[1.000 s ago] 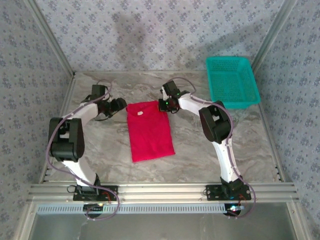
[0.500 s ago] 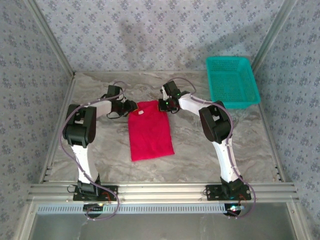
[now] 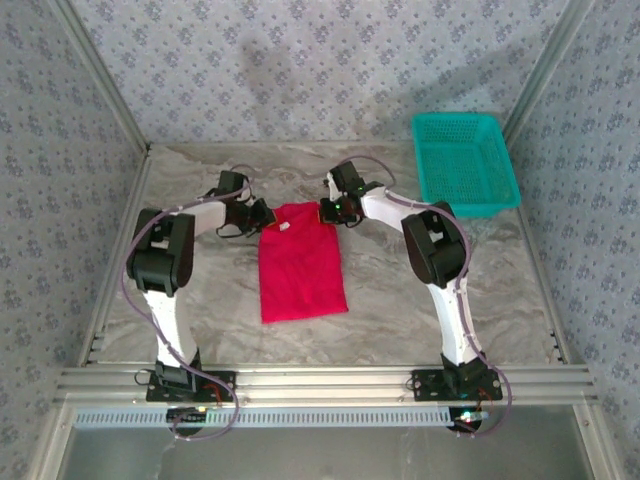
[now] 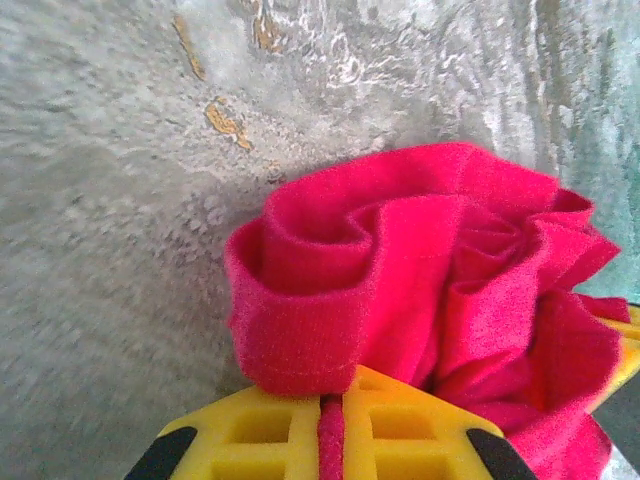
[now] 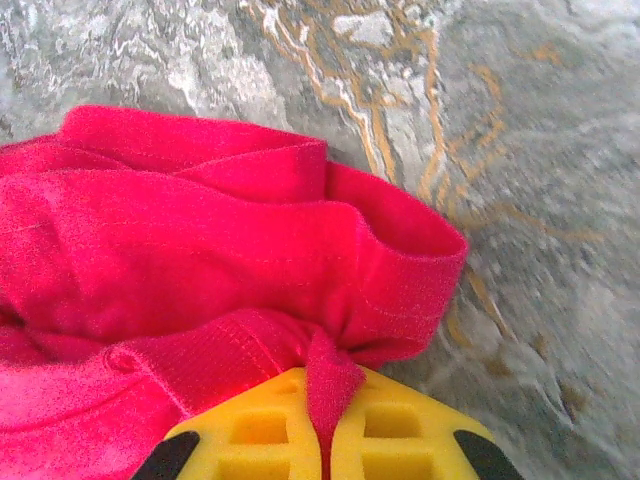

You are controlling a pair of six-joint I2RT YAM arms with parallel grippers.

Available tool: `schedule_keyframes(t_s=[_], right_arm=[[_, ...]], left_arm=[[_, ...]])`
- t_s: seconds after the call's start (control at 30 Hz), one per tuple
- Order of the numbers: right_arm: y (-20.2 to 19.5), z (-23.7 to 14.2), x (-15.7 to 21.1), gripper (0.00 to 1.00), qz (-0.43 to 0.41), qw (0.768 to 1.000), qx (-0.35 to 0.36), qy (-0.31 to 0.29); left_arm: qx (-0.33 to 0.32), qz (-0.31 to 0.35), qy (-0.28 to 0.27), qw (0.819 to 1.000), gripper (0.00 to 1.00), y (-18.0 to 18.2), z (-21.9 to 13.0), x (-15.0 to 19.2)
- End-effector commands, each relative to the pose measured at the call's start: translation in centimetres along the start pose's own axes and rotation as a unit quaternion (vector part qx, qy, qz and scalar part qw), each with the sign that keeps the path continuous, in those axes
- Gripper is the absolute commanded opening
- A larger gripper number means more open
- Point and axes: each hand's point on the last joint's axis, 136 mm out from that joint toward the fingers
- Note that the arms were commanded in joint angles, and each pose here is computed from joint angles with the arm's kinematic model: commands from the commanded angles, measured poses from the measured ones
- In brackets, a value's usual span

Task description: Fold the inside-out t-shirt

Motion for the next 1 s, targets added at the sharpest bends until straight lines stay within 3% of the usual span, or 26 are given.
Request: schedule_keyframes(t_s=[0.0,0.23,0.4,0.53,0.67,0.73,0.83,0.97], right_arm=[[1.8,-4.5,-2.3,0.00,-0.005,0.999,-0.025,-0.031],[3.8,-8.4,-6.0,0.00,-0.019,0.995,-0.052,-0.077],[4.5,-11.6,-11.0,0.00,-0.029,0.989,-0.064,-0.129],[5.0,-16.7,-16.4,0.00,-0.030,0.978,-0.071,-0.192],[5.8,-21.1,-19.5,0.00,-0.041,0.965,-0.085,-0.245],[6.3,-21.7,-19.1,0.00,-0.052,0.963,-0.092,-0.246],[7.0,-19.9,-15.4,0.00,-0.065,0.969,-0.103,-0.215],[7.3,-15.8,-6.9,0.00,-0.047,0.981,-0.107,-0.157]], left_arm=[[0.032,0.029,-0.039,0.998,0.00,-4.2,-4.5,-1.4],[0.063,0.042,-0.055,0.996,0.00,-8.0,-7.2,-2.7],[0.098,0.050,-0.070,0.991,0.00,-11.8,-9.4,-5.0],[0.137,0.079,-0.113,0.981,0.00,-17.1,-14.5,-8.1],[0.173,0.129,-0.155,0.964,0.00,-21.5,-19.5,-8.4],[0.186,0.152,-0.166,0.956,0.00,-22.4,-20.7,-7.4],[0.183,0.174,-0.171,0.952,0.00,-20.9,-20.1,-4.6],[0.153,0.147,-0.147,0.966,0.00,-14.0,-16.5,0.3]])
Point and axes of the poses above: each hand's point on the last joint's axis, 136 mm out from that joint toward the fingers, its own z axis out along the fingers, its own y axis along the line the jaws close on, x = y × z, and after that the axes turned 10 degrees about -z, right-handed
